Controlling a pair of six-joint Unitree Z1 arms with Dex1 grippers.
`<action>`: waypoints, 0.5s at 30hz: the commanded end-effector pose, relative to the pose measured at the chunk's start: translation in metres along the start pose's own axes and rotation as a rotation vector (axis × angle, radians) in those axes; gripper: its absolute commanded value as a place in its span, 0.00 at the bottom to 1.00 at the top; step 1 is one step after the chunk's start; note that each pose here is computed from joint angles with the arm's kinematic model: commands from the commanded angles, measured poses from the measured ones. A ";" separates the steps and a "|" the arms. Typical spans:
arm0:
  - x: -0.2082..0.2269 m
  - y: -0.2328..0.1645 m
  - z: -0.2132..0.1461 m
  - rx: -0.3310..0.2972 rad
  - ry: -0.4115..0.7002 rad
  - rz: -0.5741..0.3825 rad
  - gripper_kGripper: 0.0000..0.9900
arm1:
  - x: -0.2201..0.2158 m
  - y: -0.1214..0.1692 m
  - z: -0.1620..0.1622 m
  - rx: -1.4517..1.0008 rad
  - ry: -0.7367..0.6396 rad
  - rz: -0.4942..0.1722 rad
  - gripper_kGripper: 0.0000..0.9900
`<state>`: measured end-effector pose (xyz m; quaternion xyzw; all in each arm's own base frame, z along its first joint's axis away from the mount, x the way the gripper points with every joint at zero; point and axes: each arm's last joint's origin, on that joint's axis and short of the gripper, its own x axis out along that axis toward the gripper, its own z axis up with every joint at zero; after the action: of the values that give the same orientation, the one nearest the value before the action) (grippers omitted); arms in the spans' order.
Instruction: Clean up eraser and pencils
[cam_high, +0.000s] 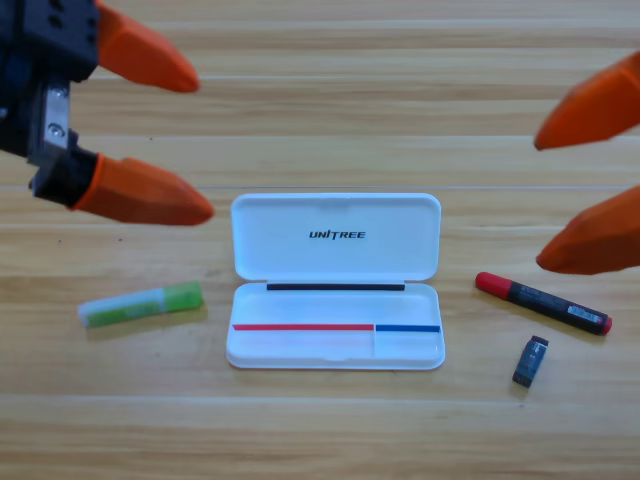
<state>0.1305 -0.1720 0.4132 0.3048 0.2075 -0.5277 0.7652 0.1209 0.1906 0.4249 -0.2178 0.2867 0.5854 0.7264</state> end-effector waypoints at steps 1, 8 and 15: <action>0.023 -0.001 -0.009 0.027 0.156 0.015 0.94 | 0.001 -0.012 -0.012 0.164 0.113 -0.123 0.90; 0.036 0.034 -0.023 0.041 0.379 0.274 0.94 | 0.002 -0.043 -0.025 0.562 0.214 -0.351 0.90; 0.049 0.074 -0.066 0.030 0.552 0.268 0.94 | 0.032 -0.068 -0.046 0.864 0.389 -0.494 0.90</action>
<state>0.1841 -0.1598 0.3810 0.4675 0.2867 -0.3538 0.7577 0.1505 0.1582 0.4084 -0.0712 0.4879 0.2613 0.8298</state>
